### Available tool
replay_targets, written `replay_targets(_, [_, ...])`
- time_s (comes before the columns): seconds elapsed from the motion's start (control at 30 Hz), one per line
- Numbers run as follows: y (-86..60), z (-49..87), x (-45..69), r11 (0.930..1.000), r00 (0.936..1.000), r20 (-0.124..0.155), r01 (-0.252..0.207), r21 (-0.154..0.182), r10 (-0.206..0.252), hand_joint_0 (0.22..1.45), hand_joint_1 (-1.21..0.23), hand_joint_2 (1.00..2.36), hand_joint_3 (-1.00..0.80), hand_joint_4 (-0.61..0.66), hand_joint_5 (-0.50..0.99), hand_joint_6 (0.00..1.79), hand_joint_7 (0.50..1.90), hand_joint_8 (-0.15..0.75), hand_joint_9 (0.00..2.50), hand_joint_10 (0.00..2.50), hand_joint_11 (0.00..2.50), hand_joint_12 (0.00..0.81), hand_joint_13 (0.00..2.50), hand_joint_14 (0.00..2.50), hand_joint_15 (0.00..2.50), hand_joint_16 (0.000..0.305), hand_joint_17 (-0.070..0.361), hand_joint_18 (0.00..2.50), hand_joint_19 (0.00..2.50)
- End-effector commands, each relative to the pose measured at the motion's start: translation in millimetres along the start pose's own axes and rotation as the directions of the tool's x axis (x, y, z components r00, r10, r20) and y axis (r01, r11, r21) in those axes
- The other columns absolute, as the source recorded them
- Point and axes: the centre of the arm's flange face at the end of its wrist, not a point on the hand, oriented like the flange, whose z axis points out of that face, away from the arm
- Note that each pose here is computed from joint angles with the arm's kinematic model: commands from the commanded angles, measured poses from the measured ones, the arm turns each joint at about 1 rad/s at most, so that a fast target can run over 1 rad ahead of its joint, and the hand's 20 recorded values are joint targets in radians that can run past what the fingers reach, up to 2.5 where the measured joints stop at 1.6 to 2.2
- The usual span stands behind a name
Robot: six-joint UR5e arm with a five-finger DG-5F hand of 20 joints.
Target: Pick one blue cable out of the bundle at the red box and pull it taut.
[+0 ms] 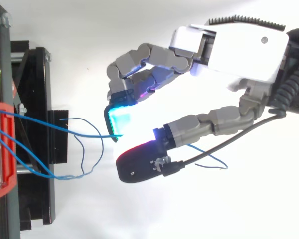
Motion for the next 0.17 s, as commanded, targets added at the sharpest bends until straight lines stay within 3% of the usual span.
replay_targets(0.0, [-0.5, 0.2, -0.4, 1.0000, 1.0000, 0.001, -0.001, 0.001, 0.001, 0.57, -0.73, 1.01, 0.00, 0.05, -0.13, 0.85, 1.33, 0.356, 1.02, 0.02, 0.97, 0.496, 0.60, 0.01, 0.24, 0.074, 0.166, 0.55, 0.26])
replay_targets(0.13, [-0.2, 0.0, 0.7, 1.0000, 1.0000, -0.001, 0.001, 0.000, -0.001, 0.57, -0.73, 1.01, 0.01, 0.06, -0.13, 0.85, 1.33, 0.360, 1.02, 0.02, 0.98, 0.497, 0.60, 0.01, 0.24, 0.074, 0.166, 0.55, 0.27])
